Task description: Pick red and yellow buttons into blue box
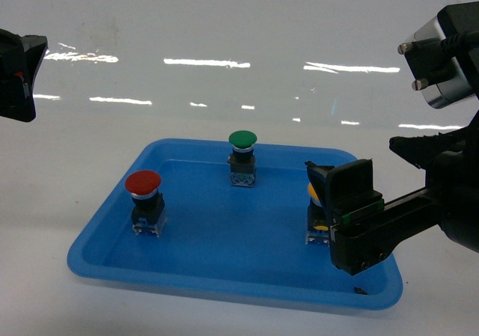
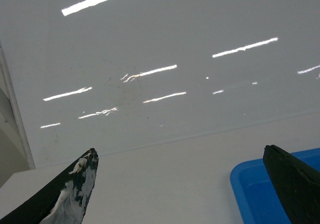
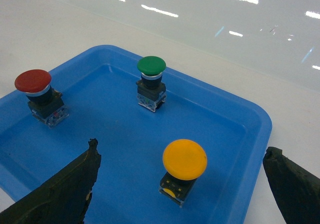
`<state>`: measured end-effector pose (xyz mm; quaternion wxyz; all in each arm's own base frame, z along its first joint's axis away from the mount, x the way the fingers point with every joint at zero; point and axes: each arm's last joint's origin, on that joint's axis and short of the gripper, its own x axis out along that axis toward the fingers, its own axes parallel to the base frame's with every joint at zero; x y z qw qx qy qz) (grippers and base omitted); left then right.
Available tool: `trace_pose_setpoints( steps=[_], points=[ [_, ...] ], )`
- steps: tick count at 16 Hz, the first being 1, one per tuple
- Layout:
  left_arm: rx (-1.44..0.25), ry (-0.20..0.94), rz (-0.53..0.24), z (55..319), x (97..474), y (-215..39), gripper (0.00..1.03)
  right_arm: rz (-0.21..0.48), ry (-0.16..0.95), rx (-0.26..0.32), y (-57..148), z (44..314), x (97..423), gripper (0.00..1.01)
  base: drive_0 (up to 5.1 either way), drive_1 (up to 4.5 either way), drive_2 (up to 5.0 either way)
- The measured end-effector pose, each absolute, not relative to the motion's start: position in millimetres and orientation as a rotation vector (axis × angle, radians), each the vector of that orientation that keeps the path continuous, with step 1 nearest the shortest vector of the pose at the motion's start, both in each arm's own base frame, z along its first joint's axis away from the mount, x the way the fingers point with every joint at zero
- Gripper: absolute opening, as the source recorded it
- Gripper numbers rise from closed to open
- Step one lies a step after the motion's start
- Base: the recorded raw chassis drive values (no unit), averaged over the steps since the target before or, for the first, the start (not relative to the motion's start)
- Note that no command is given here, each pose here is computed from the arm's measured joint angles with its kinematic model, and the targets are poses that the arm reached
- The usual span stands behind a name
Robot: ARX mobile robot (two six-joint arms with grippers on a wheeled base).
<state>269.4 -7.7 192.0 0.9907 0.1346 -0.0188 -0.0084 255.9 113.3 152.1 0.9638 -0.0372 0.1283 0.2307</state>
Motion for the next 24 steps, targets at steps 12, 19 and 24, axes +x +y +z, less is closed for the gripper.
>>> trace_pose_setpoints(
  steps=[12, 19, 24],
  points=[
    [0.270, -0.037, -0.016, 192, 269, -8, 0.98, 0.464, 0.278, -0.126, 122, 132, 271, 0.98, 0.0, 0.00, 0.0],
    [0.270, -0.038, -0.016, 192, 269, -8, 0.98, 0.440, 0.295, -0.169, 124, 127, 282, 0.98, 0.0, 0.00, 0.0],
    [0.270, -0.038, -0.016, 192, 269, -8, 0.98, 0.442, 0.293, -0.190, 129, 126, 280, 0.98, 0.0, 0.00, 0.0]
  ],
)
